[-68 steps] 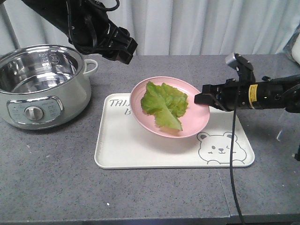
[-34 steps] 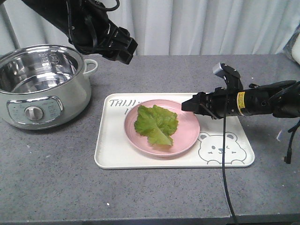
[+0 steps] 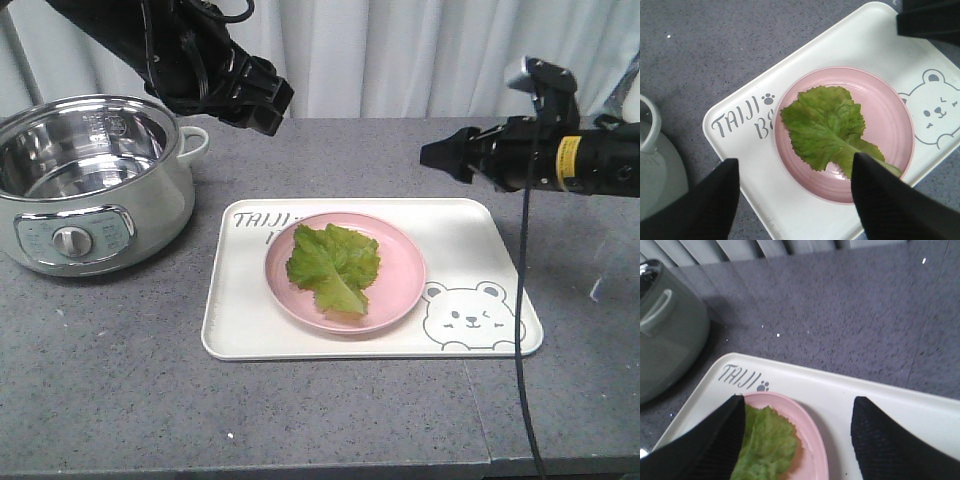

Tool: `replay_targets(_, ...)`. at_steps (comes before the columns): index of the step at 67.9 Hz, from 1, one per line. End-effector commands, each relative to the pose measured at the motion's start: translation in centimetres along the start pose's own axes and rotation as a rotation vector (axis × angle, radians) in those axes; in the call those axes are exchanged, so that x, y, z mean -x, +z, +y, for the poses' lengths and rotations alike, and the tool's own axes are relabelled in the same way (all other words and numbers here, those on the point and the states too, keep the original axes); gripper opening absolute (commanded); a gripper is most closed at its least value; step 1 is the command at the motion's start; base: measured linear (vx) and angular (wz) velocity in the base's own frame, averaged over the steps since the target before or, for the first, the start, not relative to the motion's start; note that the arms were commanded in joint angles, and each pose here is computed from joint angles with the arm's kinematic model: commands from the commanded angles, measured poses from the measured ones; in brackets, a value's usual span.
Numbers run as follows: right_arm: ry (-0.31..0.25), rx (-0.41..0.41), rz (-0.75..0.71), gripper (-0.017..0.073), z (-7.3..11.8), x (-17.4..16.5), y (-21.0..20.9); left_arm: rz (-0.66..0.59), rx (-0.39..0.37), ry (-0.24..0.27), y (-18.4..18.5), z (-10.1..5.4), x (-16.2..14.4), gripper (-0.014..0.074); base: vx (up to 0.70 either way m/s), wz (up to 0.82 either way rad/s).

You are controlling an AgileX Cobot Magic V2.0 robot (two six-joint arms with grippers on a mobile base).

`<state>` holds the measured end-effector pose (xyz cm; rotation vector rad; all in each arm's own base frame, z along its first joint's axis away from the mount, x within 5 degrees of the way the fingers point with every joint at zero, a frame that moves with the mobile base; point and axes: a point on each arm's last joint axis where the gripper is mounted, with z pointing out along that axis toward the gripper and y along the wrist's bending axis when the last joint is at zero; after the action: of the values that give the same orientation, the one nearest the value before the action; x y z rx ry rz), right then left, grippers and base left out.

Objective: Transfer vegetables to tray and serve
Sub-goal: 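Open the right gripper and raise it away from the plate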

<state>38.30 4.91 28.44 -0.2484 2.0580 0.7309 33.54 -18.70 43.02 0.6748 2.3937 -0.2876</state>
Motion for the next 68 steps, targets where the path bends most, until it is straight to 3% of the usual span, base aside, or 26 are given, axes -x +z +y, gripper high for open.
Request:
replay_targets(1, -0.070, -0.035, -0.141, 0.0458, 1.1, 3.5, -4.1, -0.088, 0.029, -0.039, -2.8, 0.0, 0.4, 0.0461, 0.00, 0.00)
replay_targets(11, -0.065, -0.090, -0.204, 0.0454, -0.5, 4.6, -7.8, -0.090, 0.076, -0.100, -2.8, 0.4, 0.4, 0.0461, 0.00, 0.00)
replay_targets(23, -0.085, 0.021, -0.171, 0.0427, -1.6, 4.3, -10.5, -0.091, 0.081, -0.123, -2.8, 0.5, 0.4, 0.0461, 0.00, 0.00)
replay_targets(34, -0.048, 0.077, -0.163, 0.0381, -2.5, 4.0, -12.9, -0.091, 0.080, -0.123, -2.8, 0.5, 0.4, 0.0461, 0.00, 0.00)
replay_targets(68, -0.129, 0.038, -0.256, 0.0367, 1.5, 5.6, -16.7, -0.092, 0.078, -0.124, -2.8, 0.4, 0.4, 0.0461, 0.00, 0.00)
